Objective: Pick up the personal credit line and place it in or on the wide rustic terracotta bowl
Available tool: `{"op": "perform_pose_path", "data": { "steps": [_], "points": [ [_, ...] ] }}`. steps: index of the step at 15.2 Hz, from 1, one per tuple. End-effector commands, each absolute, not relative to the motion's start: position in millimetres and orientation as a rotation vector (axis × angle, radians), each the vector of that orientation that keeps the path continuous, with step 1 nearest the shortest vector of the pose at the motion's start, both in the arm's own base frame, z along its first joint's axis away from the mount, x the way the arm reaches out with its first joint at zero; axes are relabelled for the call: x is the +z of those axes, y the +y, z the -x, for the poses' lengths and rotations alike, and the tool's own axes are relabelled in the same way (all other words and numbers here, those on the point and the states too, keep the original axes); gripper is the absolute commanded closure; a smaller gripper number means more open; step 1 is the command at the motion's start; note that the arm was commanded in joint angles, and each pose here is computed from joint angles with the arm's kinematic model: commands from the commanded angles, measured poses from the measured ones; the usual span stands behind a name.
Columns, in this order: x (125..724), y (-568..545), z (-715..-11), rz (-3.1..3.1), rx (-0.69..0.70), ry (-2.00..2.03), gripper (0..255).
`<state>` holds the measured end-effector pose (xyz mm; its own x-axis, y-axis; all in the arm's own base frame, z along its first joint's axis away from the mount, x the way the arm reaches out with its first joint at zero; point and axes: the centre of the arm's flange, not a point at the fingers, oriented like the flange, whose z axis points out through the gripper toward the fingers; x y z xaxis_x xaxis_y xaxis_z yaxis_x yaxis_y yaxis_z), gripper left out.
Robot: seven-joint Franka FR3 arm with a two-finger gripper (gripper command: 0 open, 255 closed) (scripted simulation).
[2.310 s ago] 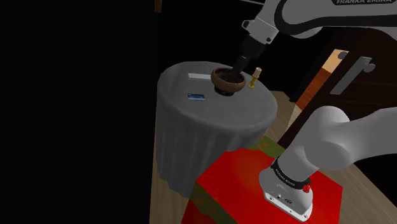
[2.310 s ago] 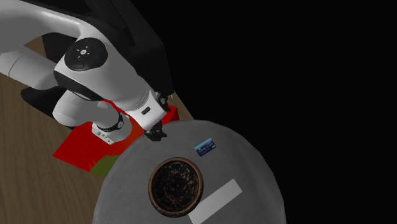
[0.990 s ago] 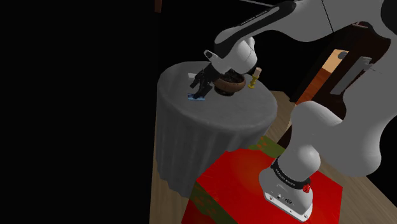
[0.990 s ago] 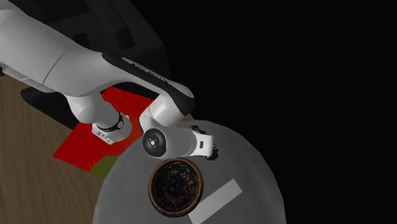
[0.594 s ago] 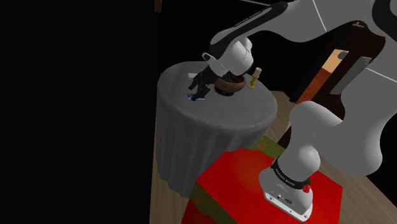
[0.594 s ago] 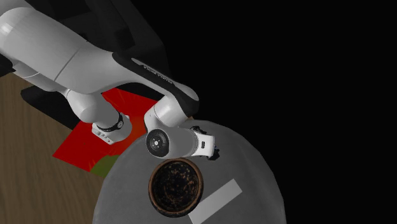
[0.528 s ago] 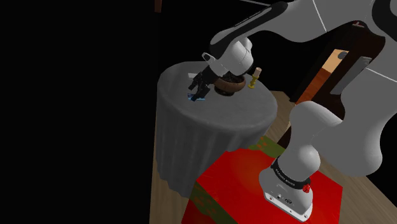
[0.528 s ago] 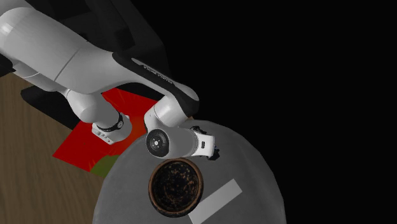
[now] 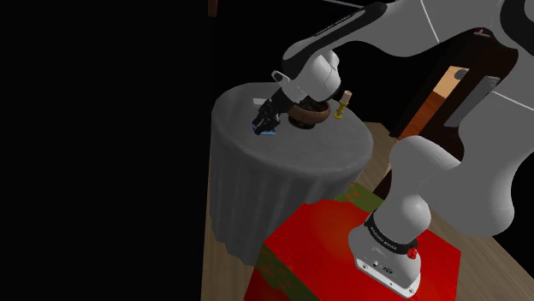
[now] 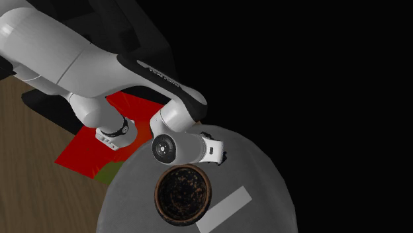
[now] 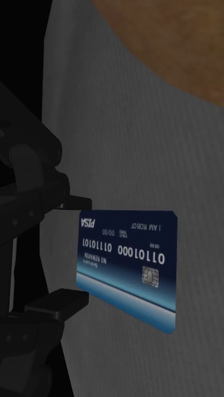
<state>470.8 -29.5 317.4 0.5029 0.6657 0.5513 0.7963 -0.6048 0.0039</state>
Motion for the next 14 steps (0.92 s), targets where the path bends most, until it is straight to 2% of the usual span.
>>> {"op": "perform_pose_path", "data": {
  "steps": [1, 5, 14],
  "points": [
    [317, -30, -471, 2.497, -0.753, -1.241, 255],
    [317, -29, -471, 2.497, -0.753, -1.241, 255],
    [365, -29, -471, 2.497, -0.753, -1.241, 255]
  ]
}}
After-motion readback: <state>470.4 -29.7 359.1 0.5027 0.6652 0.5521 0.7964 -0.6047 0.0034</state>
